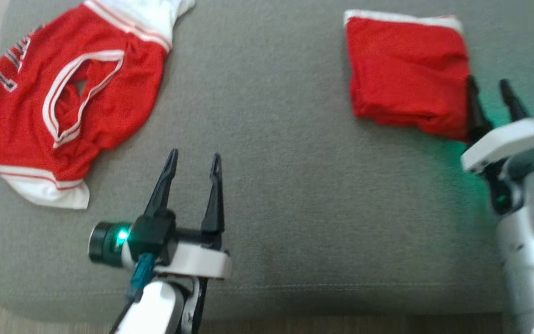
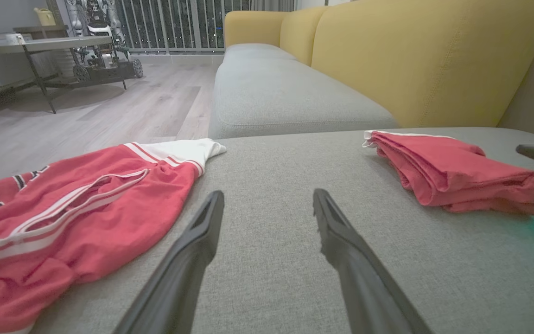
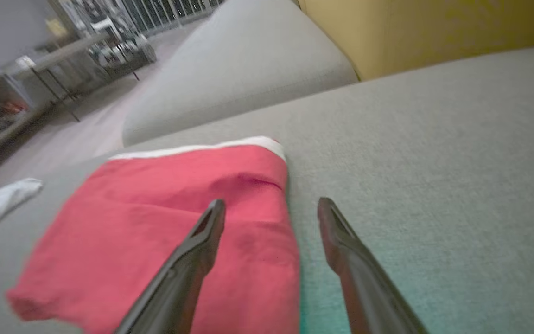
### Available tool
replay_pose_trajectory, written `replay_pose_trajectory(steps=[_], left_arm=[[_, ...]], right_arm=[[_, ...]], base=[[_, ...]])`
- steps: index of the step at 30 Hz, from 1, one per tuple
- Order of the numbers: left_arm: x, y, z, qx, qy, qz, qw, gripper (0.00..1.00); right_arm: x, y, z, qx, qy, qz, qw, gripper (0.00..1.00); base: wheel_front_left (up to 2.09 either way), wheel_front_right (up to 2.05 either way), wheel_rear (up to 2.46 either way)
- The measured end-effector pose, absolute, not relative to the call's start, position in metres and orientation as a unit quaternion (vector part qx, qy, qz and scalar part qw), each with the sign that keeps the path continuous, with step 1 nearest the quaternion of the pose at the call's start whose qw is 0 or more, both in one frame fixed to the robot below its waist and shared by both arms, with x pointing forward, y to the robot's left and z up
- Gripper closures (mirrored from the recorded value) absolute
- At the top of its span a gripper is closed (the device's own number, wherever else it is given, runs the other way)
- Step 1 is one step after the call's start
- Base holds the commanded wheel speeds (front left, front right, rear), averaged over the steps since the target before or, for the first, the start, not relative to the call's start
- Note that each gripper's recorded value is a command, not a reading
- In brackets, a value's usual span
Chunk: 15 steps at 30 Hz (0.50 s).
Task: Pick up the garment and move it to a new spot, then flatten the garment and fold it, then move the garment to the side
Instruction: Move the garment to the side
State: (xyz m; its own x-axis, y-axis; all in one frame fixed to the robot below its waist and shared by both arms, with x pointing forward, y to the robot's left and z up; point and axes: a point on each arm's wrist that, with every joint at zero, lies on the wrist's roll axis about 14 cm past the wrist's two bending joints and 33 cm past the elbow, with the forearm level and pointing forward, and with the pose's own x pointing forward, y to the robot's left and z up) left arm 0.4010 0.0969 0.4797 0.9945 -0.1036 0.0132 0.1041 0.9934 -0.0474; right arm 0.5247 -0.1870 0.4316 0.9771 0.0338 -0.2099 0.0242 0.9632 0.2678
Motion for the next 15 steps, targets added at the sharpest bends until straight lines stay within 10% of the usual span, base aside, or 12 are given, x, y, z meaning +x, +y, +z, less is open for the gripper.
replay_pose_trajectory(steps=[8, 10, 15], left_arm=[[0.415, 0.109, 0.464, -0.012, 0.012, -0.038, 0.999, 0.0], [0.415, 0.109, 0.463, -0.011, 0.014, -0.038, 0.999, 0.0], [0.416, 0.105, 0.464, -0.013, 0.012, -0.043, 0.999, 0.0]], right_arm=[[0.551, -0.178, 0.379, 0.095, 0.231, 0.022, 0.968, 0.05], [0.557, -0.177, 0.38, 0.09, 0.235, 0.025, 0.967, 1.0], [0.556, -0.178, 0.382, 0.082, 0.237, 0.028, 0.968, 1.0]], base=[[0.0, 0.0, 0.0], [0.0, 0.0, 0.0], [0.0, 0.0, 0.0]])
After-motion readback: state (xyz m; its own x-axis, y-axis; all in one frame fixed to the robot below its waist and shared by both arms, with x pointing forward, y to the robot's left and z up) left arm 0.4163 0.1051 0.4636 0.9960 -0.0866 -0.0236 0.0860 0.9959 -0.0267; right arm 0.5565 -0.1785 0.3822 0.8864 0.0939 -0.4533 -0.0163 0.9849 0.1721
